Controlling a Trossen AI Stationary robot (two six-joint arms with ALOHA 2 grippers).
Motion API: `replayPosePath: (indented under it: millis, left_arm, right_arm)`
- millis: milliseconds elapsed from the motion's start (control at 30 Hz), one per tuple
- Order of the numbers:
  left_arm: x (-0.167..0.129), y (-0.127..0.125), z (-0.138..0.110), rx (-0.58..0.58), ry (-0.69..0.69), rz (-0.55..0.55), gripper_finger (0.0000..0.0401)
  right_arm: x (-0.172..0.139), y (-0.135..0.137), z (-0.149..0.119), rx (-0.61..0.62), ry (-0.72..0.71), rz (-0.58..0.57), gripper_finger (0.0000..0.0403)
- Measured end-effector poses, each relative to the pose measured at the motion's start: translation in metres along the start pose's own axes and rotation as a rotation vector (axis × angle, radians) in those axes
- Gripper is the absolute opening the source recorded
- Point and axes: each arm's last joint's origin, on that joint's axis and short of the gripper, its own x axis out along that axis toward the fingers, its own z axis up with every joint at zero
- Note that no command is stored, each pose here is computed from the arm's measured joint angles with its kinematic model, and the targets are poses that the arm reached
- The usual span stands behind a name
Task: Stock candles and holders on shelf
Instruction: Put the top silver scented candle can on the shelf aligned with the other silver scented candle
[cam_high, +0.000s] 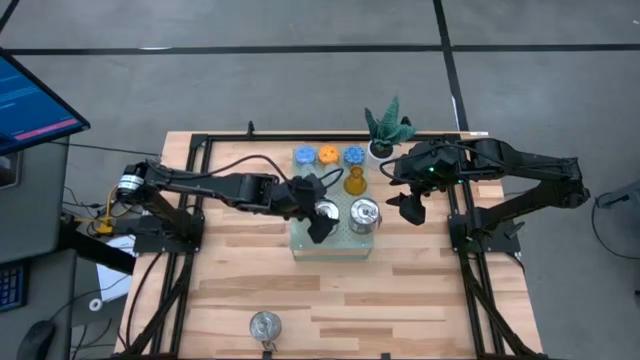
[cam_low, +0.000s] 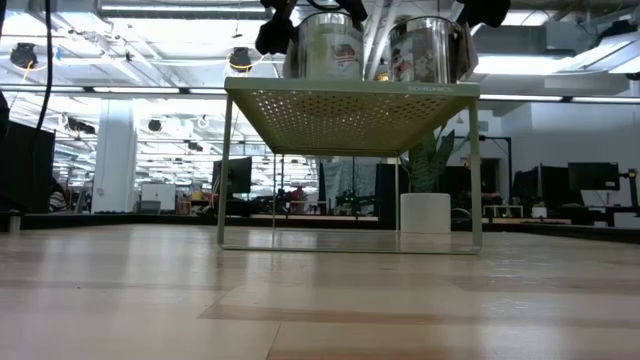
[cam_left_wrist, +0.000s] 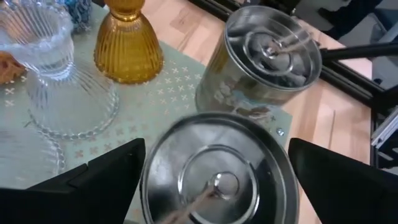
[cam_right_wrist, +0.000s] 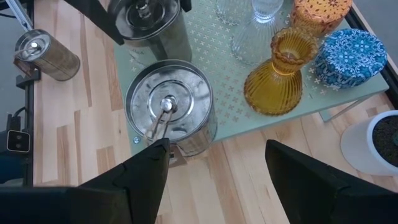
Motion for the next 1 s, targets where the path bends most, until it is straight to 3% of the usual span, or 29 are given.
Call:
replayPosePath:
  millis: [200, 400, 533, 700, 767, 1000]
  left_arm:
    - [-0.009, -0.001, 0.005, -0.013, -0.022, -0.048, 0.039]
    - [-0.061, 0.006, 0.021, -0.048, -0.144, -0.109, 0.038]
    - [-0.09, 0.012, 0.018, -0.067, -0.157, -0.06, 0.0351]
    - [-0.098, 0.022, -0.009, -0.092, 0.035, 0.108, 0.0264]
    - [-0.097, 0.02, -0.014, -0.085, 0.068, 0.129, 0.022]
    - [-0.063, 0.013, -0.033, 0.024, 0.134, 0.222, 0.004]
  right_arm:
    - [0.0, 0.0, 0.0, 0.0, 0.0, 0.0, 0.0256]
    - [0.0, 0.0, 0.0, 0.0, 0.0, 0.0, 0.0256]
    - [0.0, 0.0, 0.0, 0.0, 0.0, 0.0, 0.0256]
    - [0.0, 0.0, 0.0, 0.0, 0.0, 0.0, 0.0256]
    - [0.0, 0.0, 0.0, 0.0, 0.0, 0.0, 0.0256]
    - [0.0, 0.0, 0.0, 0.001, -0.003, 0.0, 0.0256]
